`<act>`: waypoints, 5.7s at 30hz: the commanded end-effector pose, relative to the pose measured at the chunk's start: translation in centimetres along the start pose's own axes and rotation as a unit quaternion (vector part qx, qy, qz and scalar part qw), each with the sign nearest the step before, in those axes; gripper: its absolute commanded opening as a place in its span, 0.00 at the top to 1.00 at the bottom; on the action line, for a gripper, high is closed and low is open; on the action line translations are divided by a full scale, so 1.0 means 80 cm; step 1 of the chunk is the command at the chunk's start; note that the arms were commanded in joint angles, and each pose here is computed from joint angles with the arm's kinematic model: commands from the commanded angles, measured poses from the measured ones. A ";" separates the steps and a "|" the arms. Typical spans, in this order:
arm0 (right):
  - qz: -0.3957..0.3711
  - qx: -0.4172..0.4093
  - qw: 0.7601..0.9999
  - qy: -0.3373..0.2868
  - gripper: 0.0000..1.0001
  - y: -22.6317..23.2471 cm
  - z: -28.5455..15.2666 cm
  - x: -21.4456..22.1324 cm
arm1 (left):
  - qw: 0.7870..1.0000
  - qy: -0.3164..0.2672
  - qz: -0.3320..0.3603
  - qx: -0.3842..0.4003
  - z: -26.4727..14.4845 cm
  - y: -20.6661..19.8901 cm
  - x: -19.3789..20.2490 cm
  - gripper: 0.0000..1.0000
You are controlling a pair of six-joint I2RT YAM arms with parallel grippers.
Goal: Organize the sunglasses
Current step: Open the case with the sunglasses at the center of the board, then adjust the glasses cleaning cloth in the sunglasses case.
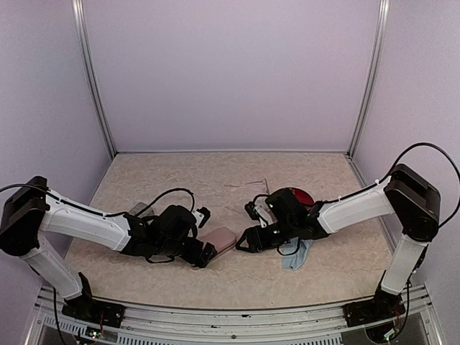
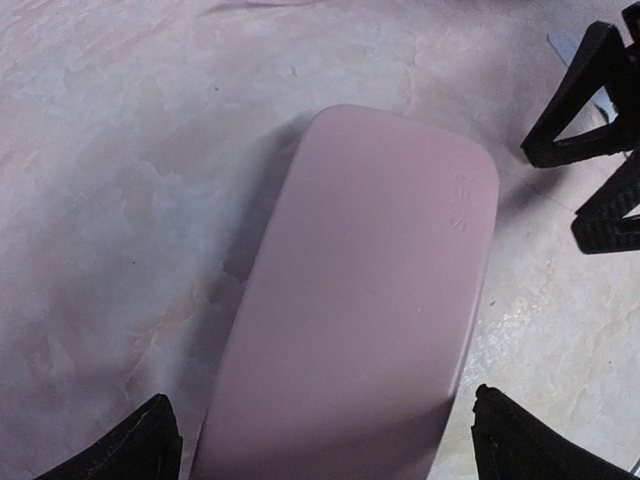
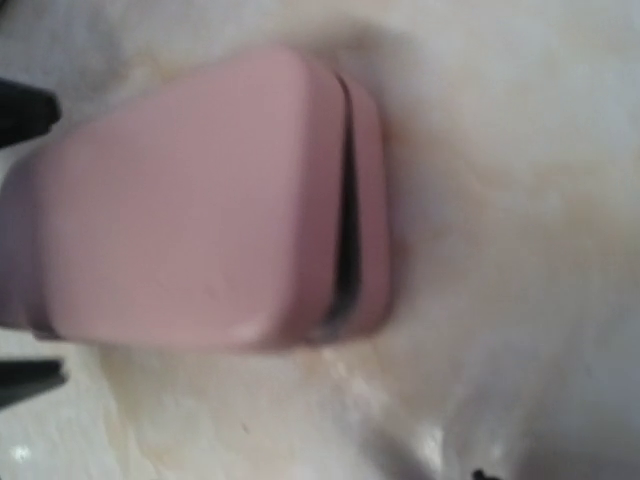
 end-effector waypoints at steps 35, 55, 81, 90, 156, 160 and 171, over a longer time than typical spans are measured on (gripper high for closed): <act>0.047 -0.019 0.999 -0.018 0.71 -0.001 0.080 0.024 | 0.987 -0.002 -0.084 0.136 -0.001 -0.020 0.014 0.50; 0.053 0.001 0.999 -0.012 0.74 -0.009 0.089 0.033 | 0.970 -0.023 -0.142 0.195 -0.008 -0.012 0.018 0.52; 0.052 -0.025 0.998 -0.001 0.75 0.001 0.099 0.033 | 0.997 0.038 -0.058 0.016 0.011 -0.029 0.030 0.60; 0.055 -0.033 0.998 0.001 0.75 0.002 0.098 0.035 | 0.997 0.045 -0.066 0.016 0.014 -0.034 0.034 0.54; 0.064 -0.035 0.997 0.015 0.69 -0.012 0.093 0.027 | 0.972 -0.048 -0.178 0.147 -0.025 -0.016 0.019 0.58; 0.069 -0.033 0.997 0.016 0.71 -0.013 0.098 0.030 | 0.966 -0.060 -0.187 0.170 -0.029 -0.018 0.018 0.59; 0.062 0.007 0.998 0.013 0.73 -0.020 0.101 0.038 | 0.944 -0.099 -0.217 0.228 -0.043 -0.016 0.008 0.60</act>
Point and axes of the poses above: each gripper's point midway between its finger pads, its own z axis out along the fingers, its own y axis along the line the jaws close on, x = y × z, the point moved 3 cm from there along -z, back along the fingers, and after that the axes turned 12 degrees about z, right-handed, at the moved point
